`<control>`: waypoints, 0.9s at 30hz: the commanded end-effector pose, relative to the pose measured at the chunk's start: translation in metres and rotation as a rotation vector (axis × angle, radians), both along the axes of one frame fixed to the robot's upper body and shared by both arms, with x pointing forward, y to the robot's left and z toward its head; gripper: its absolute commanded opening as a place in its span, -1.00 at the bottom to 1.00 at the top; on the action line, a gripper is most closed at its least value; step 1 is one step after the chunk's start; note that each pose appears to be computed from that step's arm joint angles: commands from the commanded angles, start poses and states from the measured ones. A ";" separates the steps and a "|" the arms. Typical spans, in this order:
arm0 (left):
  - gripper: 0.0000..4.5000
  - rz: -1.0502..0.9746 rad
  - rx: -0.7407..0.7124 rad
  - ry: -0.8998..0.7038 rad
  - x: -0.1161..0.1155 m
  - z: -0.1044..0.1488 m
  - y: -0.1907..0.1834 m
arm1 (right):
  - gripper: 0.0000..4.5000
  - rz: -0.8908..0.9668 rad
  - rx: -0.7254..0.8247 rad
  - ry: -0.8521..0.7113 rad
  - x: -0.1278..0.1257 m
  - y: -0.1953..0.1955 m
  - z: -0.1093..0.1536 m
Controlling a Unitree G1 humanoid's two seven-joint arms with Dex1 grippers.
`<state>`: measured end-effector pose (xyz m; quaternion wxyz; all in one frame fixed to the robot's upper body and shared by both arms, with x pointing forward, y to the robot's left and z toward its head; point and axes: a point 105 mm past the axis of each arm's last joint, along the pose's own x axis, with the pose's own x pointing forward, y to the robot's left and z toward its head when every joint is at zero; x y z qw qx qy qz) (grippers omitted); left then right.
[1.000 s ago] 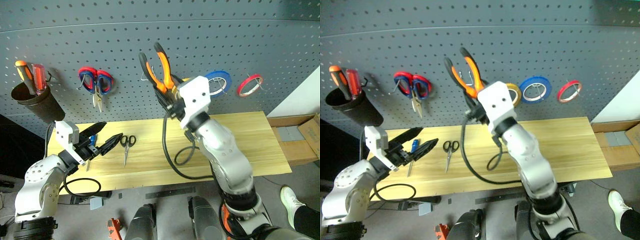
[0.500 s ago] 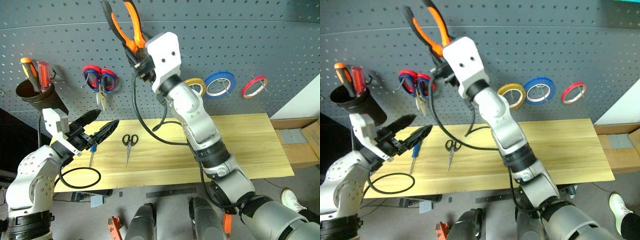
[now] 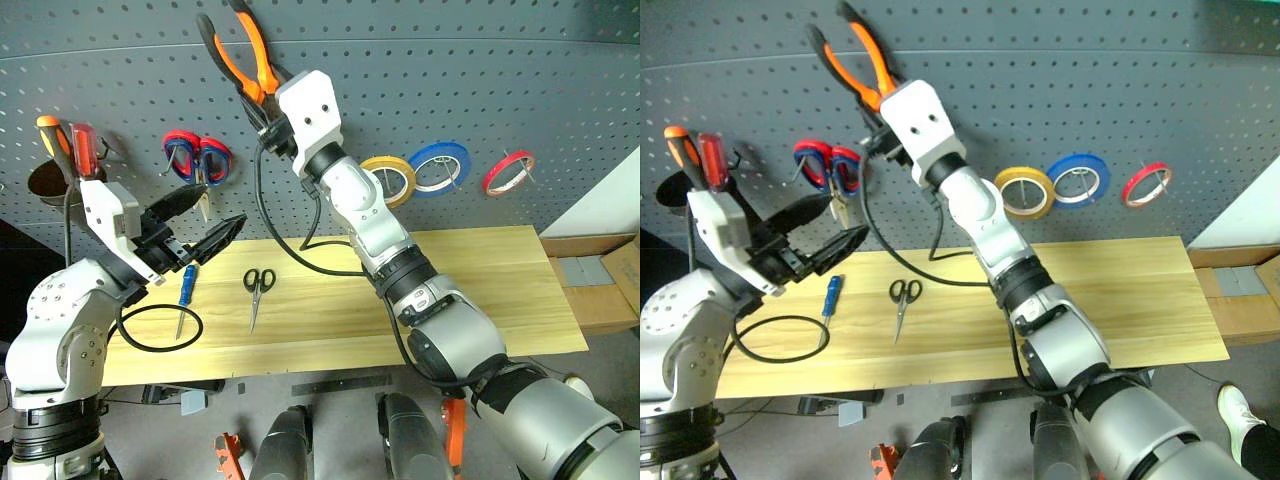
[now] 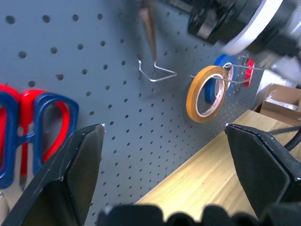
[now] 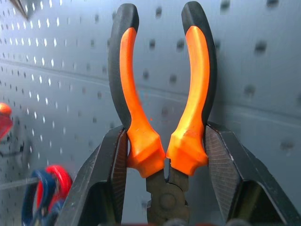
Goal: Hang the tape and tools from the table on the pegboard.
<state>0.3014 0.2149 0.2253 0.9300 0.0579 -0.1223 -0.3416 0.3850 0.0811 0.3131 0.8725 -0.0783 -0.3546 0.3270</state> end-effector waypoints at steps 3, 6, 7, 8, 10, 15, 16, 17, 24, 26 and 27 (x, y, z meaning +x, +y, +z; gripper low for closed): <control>0.95 -0.007 0.007 -0.060 0.002 0.011 -0.006 | -0.16 0.001 0.030 -0.085 -0.005 0.000 0.014; 0.95 -0.014 0.008 -0.056 0.002 0.009 -0.007 | -0.16 -0.015 0.017 -0.079 -0.001 -0.004 0.006; 0.95 -0.015 0.008 -0.055 0.002 0.008 -0.007 | -0.16 -0.020 0.012 -0.078 0.000 -0.005 0.003; 0.95 -0.016 0.009 -0.054 0.002 0.008 -0.007 | -0.16 -0.024 0.010 -0.078 0.001 -0.006 0.001; 0.95 -0.018 0.011 -0.052 0.002 0.007 -0.007 | -0.16 -0.034 0.008 -0.076 0.002 -0.009 -0.002; 0.95 -0.021 0.021 -0.050 0.003 0.005 -0.008 | -0.16 -0.076 0.017 -0.066 0.006 -0.015 -0.009; 0.95 -0.020 0.022 -0.050 0.003 0.004 -0.008 | -0.16 -0.083 0.020 -0.064 0.006 -0.016 -0.010; 0.95 -0.020 0.024 -0.050 0.003 0.004 -0.008 | -0.16 -0.089 0.023 -0.063 0.007 -0.017 -0.012; 0.95 -0.021 0.029 -0.049 0.004 0.003 -0.009 | -0.16 -0.151 0.045 -0.072 0.007 -0.021 -0.019; 0.95 -0.020 0.031 -0.048 0.004 0.003 -0.009 | -0.16 -0.182 0.053 -0.081 0.008 -0.024 -0.018; 0.95 -0.019 0.032 -0.048 0.004 0.003 -0.009 | -0.16 -0.197 0.059 -0.086 0.009 -0.026 -0.018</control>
